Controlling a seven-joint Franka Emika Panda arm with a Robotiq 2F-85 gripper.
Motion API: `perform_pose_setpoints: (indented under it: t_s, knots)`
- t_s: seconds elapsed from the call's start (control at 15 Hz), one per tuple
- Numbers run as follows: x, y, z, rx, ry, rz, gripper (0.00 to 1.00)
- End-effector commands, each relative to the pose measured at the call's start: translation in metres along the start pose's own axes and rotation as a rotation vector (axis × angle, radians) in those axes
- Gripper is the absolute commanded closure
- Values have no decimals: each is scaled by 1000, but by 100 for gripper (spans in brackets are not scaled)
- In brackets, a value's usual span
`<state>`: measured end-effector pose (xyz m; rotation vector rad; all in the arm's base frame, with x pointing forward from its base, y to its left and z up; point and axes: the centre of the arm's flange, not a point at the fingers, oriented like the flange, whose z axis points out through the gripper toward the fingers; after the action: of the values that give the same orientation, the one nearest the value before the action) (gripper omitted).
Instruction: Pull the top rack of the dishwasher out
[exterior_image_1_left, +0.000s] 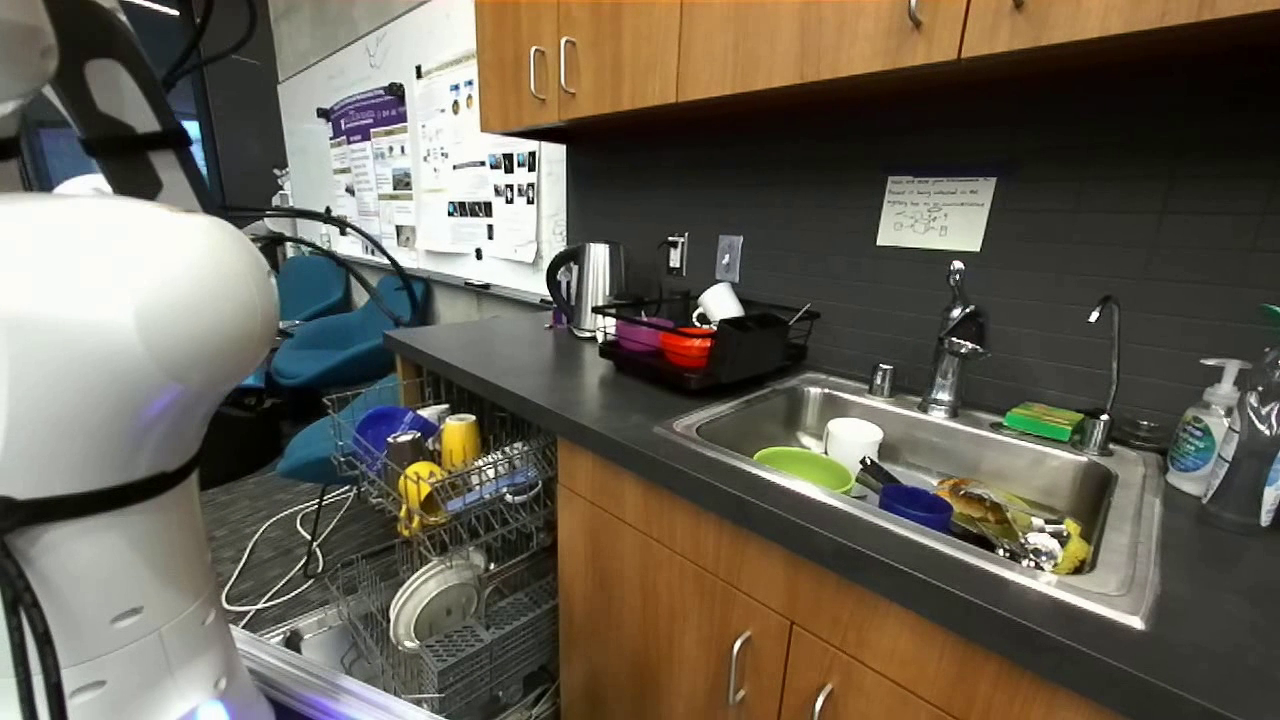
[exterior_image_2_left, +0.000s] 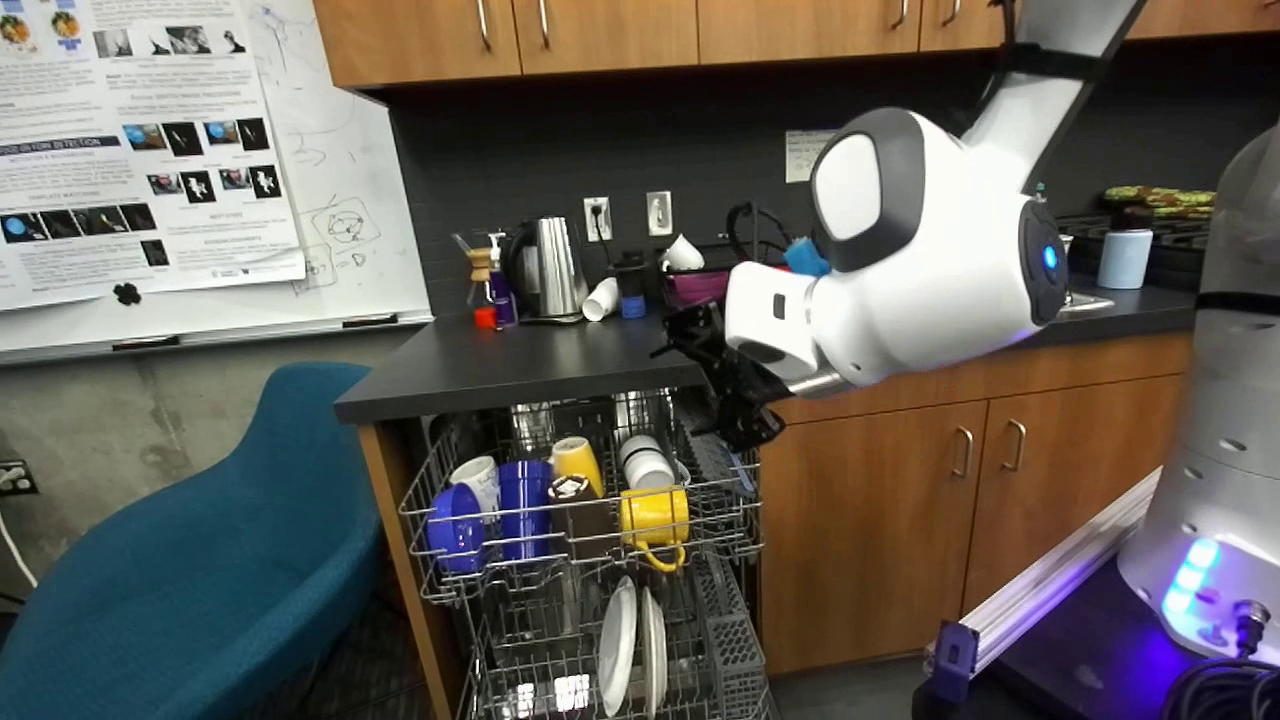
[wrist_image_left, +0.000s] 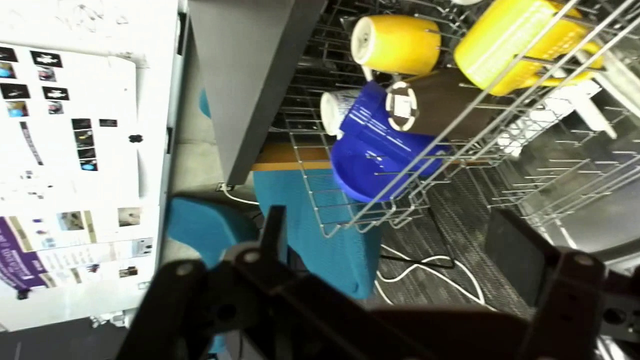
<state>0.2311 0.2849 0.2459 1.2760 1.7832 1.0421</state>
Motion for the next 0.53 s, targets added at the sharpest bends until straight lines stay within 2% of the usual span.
perform_pose_setpoints:
  t_s: [0.0,0.13,0.47]
  knots:
    - [-69,42,-33,-131,15,144,0]
    - [-90,77,-28,-147,-15,270,0]
    - [-146,176,-29,-88,-92,595,0]
